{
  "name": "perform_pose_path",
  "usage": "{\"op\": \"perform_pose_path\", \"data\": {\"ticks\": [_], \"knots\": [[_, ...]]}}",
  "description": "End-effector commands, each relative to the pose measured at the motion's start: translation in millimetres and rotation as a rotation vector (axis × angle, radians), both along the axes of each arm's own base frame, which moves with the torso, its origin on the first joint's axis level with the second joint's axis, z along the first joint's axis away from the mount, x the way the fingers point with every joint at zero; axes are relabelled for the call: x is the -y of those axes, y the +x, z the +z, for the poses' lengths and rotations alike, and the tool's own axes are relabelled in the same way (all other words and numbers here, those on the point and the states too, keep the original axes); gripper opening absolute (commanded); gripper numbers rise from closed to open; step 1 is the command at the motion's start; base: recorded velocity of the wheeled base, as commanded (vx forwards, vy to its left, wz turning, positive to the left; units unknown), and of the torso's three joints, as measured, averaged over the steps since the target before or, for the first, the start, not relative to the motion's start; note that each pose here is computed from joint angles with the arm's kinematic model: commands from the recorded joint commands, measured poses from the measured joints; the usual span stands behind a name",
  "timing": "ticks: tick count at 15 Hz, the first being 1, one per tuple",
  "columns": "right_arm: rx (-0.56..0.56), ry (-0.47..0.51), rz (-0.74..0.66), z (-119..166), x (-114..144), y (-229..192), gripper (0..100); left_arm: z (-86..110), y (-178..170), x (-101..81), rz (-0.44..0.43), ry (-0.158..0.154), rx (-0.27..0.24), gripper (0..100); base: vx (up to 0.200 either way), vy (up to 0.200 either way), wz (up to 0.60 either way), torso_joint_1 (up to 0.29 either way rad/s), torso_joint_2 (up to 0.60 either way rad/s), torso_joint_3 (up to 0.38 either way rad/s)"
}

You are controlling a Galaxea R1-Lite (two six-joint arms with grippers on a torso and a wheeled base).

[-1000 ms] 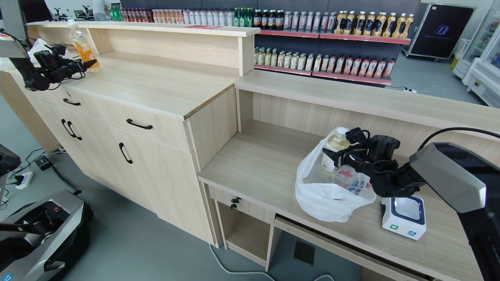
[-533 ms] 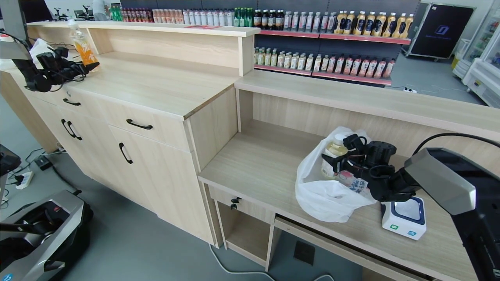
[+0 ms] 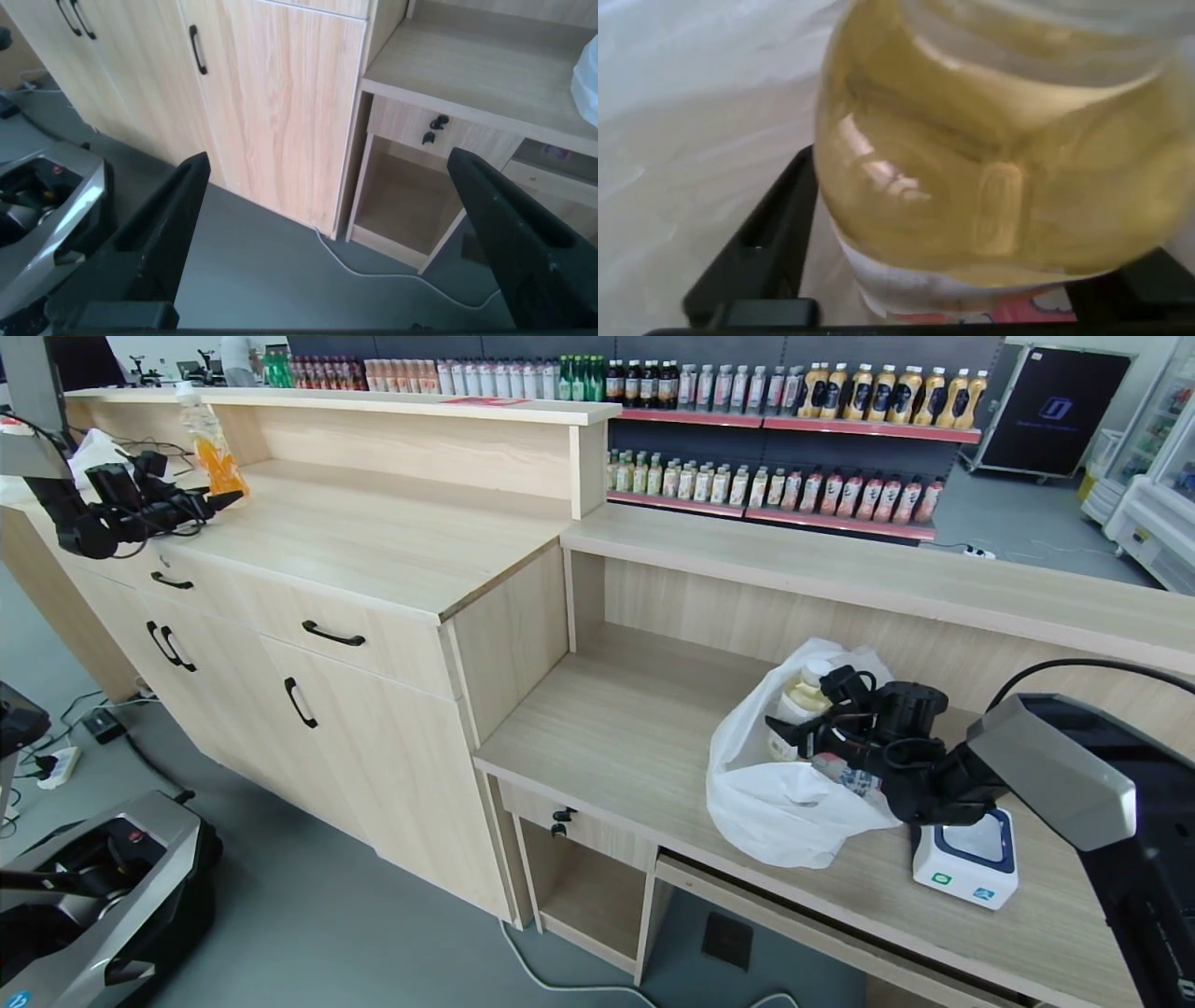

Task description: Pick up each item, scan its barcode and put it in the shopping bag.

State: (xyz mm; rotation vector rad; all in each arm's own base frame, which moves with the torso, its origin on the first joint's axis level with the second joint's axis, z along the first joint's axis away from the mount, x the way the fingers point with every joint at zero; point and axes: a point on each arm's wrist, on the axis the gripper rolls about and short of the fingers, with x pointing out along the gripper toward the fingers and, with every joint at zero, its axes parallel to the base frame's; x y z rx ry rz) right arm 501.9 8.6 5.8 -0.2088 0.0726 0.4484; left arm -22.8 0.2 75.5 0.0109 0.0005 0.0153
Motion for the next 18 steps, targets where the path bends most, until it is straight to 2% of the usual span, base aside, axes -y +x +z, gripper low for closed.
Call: {"op": "perform_pose_path", "data": {"ticks": [1,3,6,11,14,16,18], "knots": [[-0.012,-0.015,0.017,-5.9,4.6,-3.3,100,0.0,0.0,0.0,0.002,0.000,0.000,100,0.000,0.000,0.00,0.000,0.00,0.000],[-0.025,-0.017,0.033,-6.1,5.0,-8.0,100,0.0,0.0,0.0,0.002,0.000,0.000,100,0.000,0.000,0.00,0.000,0.00,0.000],[0.014,-0.015,0.077,11.4,2.7,-8.3,100,0.0,0.0,0.0,0.002,0.000,0.000,100,0.000,0.000,0.00,0.000,0.00,0.000],[-0.018,-0.056,0.078,-6.8,8.3,-20.0,100,0.0,0.0,0.0,0.002,0.000,0.000,100,0.000,0.000,0.00,0.000,0.00,0.000],[-0.018,-0.056,0.077,-6.8,9.1,-20.0,100,0.0,0.0,0.0,0.002,0.001,0.000,100,0.000,0.000,0.00,0.000,0.00,0.000],[0.003,-0.054,0.076,1.8,9.1,-18.8,100,0.0,0.0,0.0,0.002,0.000,0.000,100,0.000,0.000,0.00,0.000,0.00,0.000],[0.045,-0.055,0.076,23.9,9.1,-19.5,100,0.0,0.0,0.0,0.002,0.000,0.000,100,0.000,0.000,0.00,0.000,0.00,0.000]]}}
